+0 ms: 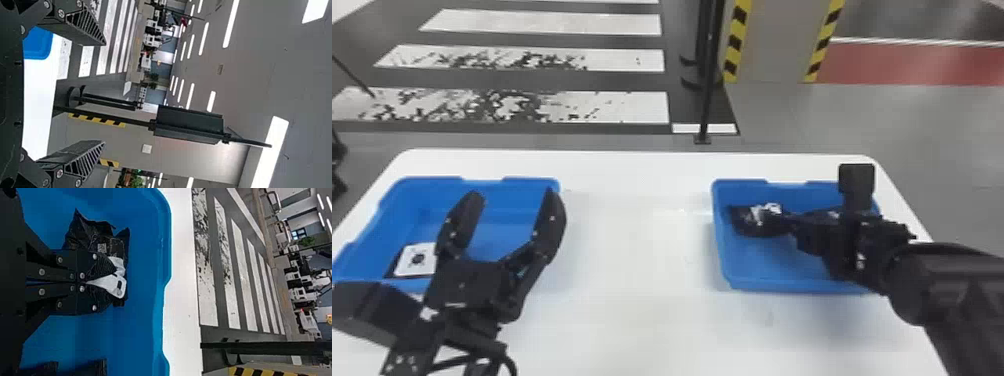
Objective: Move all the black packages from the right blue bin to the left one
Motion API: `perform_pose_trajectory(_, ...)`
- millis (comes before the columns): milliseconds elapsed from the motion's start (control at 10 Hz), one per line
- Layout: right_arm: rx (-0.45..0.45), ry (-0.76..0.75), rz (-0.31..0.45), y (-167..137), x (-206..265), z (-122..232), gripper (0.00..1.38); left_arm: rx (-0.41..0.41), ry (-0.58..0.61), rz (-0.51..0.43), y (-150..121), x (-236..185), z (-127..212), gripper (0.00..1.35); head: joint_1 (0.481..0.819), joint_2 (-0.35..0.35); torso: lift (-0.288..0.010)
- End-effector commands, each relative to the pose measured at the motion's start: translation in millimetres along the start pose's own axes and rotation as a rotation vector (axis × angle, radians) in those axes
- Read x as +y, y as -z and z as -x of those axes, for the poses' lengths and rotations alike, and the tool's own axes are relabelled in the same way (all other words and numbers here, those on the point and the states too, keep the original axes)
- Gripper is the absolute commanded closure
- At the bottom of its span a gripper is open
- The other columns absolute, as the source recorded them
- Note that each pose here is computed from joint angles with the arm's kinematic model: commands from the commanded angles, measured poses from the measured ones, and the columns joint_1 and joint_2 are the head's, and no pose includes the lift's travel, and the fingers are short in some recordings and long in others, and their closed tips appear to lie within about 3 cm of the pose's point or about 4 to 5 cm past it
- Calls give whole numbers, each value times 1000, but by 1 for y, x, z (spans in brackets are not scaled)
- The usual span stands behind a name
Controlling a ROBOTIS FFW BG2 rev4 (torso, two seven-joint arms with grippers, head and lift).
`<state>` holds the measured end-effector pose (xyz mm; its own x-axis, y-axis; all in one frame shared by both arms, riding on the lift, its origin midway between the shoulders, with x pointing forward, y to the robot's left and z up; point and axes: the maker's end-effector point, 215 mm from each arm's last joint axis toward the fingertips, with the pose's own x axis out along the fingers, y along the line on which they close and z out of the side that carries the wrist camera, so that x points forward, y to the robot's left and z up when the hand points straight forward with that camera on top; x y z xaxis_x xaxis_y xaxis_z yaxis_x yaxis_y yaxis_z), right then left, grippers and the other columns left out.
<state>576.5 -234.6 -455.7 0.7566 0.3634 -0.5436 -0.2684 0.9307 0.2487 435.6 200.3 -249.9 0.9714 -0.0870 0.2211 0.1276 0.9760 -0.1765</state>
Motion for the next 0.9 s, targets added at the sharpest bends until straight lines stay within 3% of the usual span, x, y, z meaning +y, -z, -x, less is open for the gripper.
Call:
perform_pose_trajectory(0, -43, -23, -36, -2, 4, 7, 1170, -27, 2, 1, -8, 0, 0, 182, 695, -38, -178)
perform_pose_trajectory(200, -178, -130, -149, -28, 24, 17, 1170, -70, 7, 32, -21, -5, 1, 182, 695, -32, -178)
perform_pose_trajectory(400, -264, -341, -223, -58, 83, 34, 1170, -65, 35, 114, -19, -21, -1, 182, 695, -16, -178)
perform_pose_trajectory(800, -261, -725, -243, -76, 240, 65, 1170, -19, 153, 243, -9, -80, -5, 183, 695, 61, -178)
